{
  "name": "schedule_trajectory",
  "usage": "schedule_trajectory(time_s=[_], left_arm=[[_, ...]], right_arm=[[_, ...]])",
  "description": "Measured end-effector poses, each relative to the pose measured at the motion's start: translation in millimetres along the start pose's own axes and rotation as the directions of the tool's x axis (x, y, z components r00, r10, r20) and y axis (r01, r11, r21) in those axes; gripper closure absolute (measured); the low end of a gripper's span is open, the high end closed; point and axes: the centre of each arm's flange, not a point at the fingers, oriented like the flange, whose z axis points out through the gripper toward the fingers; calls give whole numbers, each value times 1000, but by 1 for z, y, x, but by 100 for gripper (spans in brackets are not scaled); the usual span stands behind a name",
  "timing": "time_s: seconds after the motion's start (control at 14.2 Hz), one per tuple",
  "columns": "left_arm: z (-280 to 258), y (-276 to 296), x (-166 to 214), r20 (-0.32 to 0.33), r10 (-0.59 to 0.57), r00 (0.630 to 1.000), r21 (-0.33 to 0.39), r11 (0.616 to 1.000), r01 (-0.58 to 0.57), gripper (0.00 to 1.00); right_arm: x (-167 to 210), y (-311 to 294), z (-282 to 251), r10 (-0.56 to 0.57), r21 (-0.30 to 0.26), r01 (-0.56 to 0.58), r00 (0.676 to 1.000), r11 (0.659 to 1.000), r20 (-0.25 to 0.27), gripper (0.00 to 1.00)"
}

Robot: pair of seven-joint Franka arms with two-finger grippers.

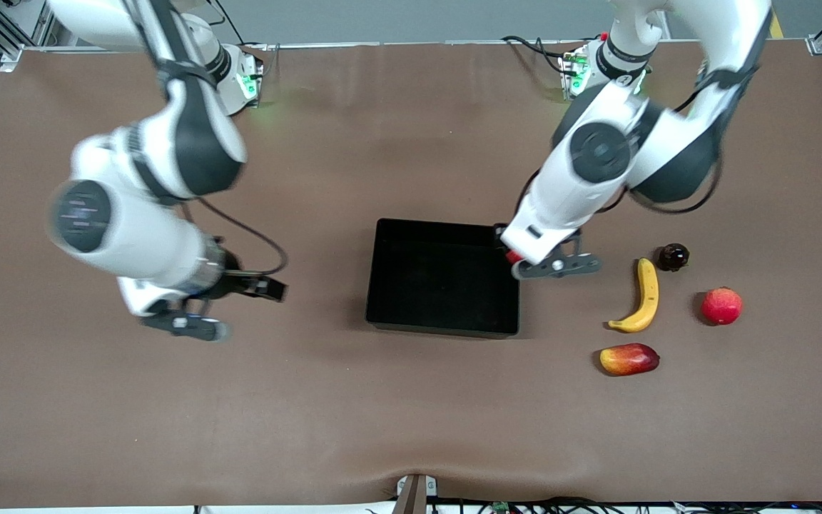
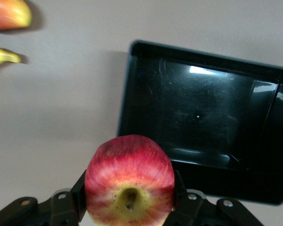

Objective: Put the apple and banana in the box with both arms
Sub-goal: 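Carry the apple over the tray while the right gripper withdraws, then lower the apple into the tray and open the left gripper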

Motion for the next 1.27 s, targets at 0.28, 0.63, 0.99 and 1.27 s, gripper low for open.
schedule_trajectory(time_s=[0.28,0.63,0.99,1.27], left_arm=[[66,48,-11,16,-16,1000,-12,1000,17,31],[137,52,-5,58,-46,997,15,999,45,31],[162,50,0,63,-61,996,12,998,60,31],[191,45,4,58,-84,995,32,996,83,31]], right_arm=[[13,65,-61,-35,-8,35,999,999,-18,0],[-11,176,-136,-131,-29,130,990,991,-54,0],[-32,254,-180,-277,-87,269,957,959,-92,0],[-60,274,-210,-333,-93,326,940,941,-76,0]])
